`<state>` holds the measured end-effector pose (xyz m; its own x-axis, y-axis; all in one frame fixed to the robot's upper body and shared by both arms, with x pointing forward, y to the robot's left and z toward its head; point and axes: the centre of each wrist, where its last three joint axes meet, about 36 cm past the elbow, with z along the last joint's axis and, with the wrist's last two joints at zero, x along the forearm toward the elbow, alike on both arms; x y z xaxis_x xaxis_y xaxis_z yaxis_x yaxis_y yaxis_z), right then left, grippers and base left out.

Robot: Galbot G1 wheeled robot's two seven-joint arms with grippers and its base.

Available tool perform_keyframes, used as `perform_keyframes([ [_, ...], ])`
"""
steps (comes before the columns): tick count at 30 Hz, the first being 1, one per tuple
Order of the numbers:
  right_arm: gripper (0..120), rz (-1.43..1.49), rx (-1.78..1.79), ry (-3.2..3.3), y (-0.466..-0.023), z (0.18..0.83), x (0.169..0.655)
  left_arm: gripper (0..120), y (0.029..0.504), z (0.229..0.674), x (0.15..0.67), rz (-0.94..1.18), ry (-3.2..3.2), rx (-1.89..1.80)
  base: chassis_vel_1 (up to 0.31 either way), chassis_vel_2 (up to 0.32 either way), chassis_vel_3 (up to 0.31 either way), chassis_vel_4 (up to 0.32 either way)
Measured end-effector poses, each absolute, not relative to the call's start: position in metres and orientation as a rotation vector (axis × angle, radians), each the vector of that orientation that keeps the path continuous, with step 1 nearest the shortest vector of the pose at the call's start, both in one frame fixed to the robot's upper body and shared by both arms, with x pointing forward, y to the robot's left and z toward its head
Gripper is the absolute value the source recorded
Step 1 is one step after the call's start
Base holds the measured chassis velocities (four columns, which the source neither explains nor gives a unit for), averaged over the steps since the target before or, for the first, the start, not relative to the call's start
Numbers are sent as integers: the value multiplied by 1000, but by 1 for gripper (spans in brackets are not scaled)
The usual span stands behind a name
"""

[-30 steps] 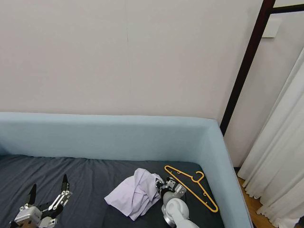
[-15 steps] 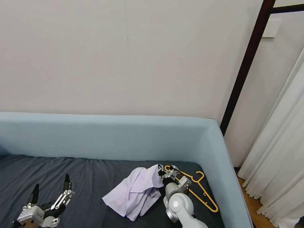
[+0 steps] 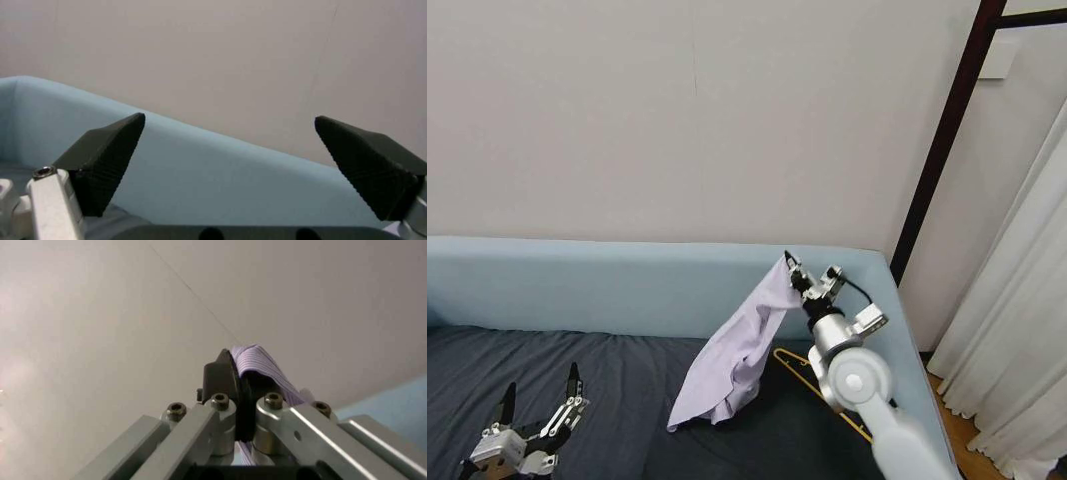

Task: Pick up the clothes from the sofa and hang them on the clothes hanger.

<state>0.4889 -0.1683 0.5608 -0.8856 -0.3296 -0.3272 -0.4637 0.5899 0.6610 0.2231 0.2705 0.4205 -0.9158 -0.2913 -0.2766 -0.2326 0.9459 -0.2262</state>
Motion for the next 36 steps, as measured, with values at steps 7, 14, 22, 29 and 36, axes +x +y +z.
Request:
perform_keyframes([
  [7, 0, 1060, -844, 2553, -180, 623, 505, 100, 269, 421, 225, -282, 2783, -389, 0, 0, 0, 0],
  [14, 0, 1008, -1052, 2532, -146, 645, 496, 100, 267, 417, 226, -300, 2781, -407, 0, 0, 0, 0],
  [22, 0, 889, -1084, 2837, -104, 531, 473, 100, 270, 417, 225, -290, 2774, -430, 0, 0, 0, 0],
  [29, 0, 647, -974, 3242, -74, 380, 448, 100, 273, 415, 224, -276, 2779, -440, 0, 0, 0, 0],
  [36, 7, 581, -844, 3385, -56, 323, 428, 100, 273, 414, 225, -273, 2781, -433, 0, 0, 0, 0],
])
